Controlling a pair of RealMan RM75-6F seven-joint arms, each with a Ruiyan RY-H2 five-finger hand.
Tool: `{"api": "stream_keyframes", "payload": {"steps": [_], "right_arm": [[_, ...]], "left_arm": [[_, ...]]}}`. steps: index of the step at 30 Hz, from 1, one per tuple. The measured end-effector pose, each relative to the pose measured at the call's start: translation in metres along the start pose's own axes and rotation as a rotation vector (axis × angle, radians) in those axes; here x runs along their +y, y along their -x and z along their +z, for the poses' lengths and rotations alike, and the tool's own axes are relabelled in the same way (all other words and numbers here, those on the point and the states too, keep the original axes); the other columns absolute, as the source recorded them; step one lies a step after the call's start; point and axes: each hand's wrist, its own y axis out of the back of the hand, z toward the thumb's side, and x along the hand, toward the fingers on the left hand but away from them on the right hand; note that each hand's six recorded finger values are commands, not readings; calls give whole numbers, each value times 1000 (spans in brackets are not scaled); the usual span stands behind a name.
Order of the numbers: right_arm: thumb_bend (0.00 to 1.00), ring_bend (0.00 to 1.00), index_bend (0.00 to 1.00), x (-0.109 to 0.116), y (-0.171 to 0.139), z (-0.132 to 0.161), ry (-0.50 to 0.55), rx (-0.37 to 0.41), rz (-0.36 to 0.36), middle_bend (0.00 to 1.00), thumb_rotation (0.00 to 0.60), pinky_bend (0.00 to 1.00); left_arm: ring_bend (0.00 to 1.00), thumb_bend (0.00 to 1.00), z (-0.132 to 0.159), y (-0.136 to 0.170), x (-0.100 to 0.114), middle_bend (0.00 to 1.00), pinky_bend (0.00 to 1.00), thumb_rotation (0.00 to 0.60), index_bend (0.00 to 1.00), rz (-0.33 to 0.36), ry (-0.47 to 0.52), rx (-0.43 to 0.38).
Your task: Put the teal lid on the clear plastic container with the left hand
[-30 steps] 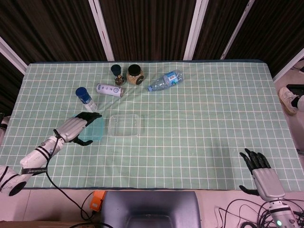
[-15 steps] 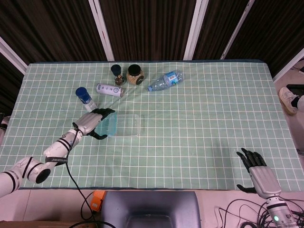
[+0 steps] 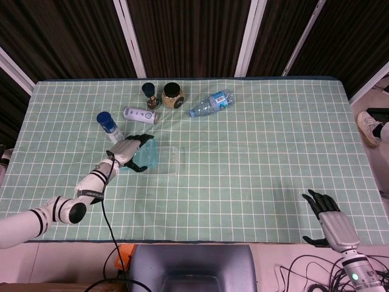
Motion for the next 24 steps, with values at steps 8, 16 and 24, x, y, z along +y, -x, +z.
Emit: {"api": "stream_keyframes", "payload": {"steps": [8,16,24], "right_arm": [[293,0,0,4,-4,0,16,19,-1,0,600,0],[292,0,0,3,-5,0,18,25,1,0,600,0],[293,0,0,2,-5,2,14,30,5,0,600,0]], "left_arm": [[681,290,35,-5,-19,75,720,600,0,-16,-33,-7],[681,290,49,-7,-27,76,720,600,0,-26,-41,-11],[682,292,50,-9,-30,75,720,600,0,-31,-49,-9]]}}
